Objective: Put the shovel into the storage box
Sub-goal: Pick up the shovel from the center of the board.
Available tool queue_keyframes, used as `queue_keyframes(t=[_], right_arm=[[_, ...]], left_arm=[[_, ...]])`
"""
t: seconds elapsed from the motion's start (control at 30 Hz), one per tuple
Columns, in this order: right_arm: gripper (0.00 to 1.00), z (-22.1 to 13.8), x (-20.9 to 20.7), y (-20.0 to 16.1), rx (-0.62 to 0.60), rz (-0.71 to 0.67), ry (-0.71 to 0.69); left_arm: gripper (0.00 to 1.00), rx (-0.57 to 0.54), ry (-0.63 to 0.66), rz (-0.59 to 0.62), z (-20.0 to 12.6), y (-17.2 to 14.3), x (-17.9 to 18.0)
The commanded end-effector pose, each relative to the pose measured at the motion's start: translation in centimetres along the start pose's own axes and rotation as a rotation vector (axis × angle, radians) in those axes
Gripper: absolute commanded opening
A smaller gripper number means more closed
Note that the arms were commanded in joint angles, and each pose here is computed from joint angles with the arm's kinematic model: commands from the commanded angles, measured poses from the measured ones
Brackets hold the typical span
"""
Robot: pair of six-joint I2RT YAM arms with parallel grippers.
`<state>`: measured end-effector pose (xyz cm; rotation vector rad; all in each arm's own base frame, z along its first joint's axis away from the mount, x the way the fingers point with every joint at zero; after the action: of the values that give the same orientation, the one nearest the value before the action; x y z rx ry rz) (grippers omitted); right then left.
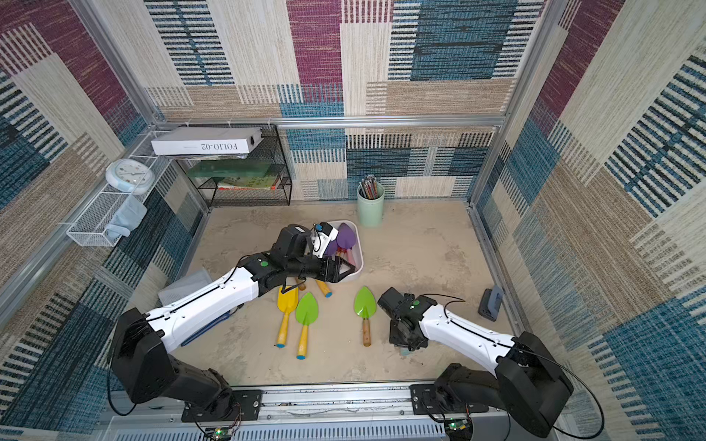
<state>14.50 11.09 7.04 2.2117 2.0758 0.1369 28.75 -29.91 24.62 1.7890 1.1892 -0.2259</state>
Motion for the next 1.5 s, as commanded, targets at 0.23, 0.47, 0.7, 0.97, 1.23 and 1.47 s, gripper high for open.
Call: queue_keyframes(t=[0.23, 0.47, 0.7, 0.97, 1.23, 1.47], right_arm=[[0.0, -1.9, 0.7, 1.6, -0.102, -0.033, 0.052], [0.0, -6.5, 3.8, 5.4, -0.275, -0.21, 0.166], [0.0, -7.8, 5.8, 7.4, -0.323, -0.335, 0.18], [0.0, -8.3, 7.3, 8.5, -0.306, -0.405, 0.194], [0.0, -10.1, 8.0, 9.0, -0.344, -0.424, 0.243], [0.0, -10.5, 8.2, 8.9, -0.348, -0.431, 0.259]], left_arm=[[0.77, -0.014, -0.029, -0.013, 0.9, 0.3, -0.1], [0.78, 0.038, -0.093, -0.058, 3.7, 0.2, 0.2], [0.78, 0.062, -0.134, -0.081, 6.2, 0.9, 0.4], [0.78, 0.067, -0.087, -0.064, 7.6, 1.3, 1.5], [0.67, 0.071, -0.068, -0.074, 8.7, 1.2, 2.2], [0.34, 0.057, -0.069, -0.081, 8.6, 1.3, 2.2]])
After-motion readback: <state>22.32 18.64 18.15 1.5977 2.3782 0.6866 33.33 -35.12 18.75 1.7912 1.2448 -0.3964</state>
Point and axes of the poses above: each gripper's point midway between its finger pads, its own z axis out along the fingers, its own x axis along the line the jaws close on, y = z × x, the point moved 4 cm from there along -z, back along the fingers, and after that the axes turned 2 degrees about -z, right-handed, at the moved point
